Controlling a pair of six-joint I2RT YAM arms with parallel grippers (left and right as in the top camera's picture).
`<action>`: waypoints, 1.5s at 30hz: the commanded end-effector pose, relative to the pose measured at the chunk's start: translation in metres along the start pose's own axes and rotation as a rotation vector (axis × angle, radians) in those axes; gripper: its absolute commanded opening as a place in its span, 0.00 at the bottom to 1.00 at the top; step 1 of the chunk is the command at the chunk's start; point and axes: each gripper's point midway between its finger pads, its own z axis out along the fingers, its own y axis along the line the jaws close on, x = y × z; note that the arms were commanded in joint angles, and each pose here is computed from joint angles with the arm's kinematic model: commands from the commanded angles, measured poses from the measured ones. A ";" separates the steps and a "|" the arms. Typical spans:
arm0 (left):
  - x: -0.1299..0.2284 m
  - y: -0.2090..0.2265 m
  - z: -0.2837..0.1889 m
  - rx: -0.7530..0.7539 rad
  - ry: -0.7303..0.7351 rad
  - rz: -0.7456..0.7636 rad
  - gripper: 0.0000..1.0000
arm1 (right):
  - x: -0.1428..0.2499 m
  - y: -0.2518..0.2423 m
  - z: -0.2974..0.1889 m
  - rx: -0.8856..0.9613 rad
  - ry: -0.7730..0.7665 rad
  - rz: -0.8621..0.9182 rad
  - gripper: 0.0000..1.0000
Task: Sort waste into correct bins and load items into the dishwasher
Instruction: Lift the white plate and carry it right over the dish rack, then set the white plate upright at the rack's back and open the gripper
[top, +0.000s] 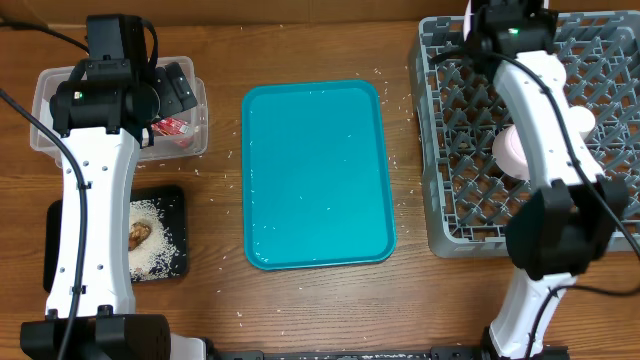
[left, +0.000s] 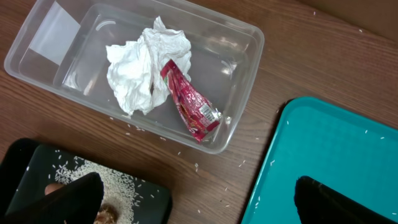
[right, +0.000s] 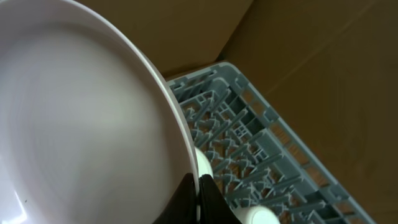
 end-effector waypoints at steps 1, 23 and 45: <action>-0.005 -0.001 -0.005 0.010 -0.016 -0.013 1.00 | 0.001 -0.016 0.017 0.224 -0.030 -0.157 0.04; -0.004 -0.001 -0.005 0.011 -0.016 -0.013 1.00 | 0.028 0.022 0.003 -0.028 0.070 -0.102 0.81; -0.005 -0.001 -0.005 0.010 -0.016 -0.013 1.00 | 0.092 -0.072 -0.182 -0.461 0.514 0.090 1.00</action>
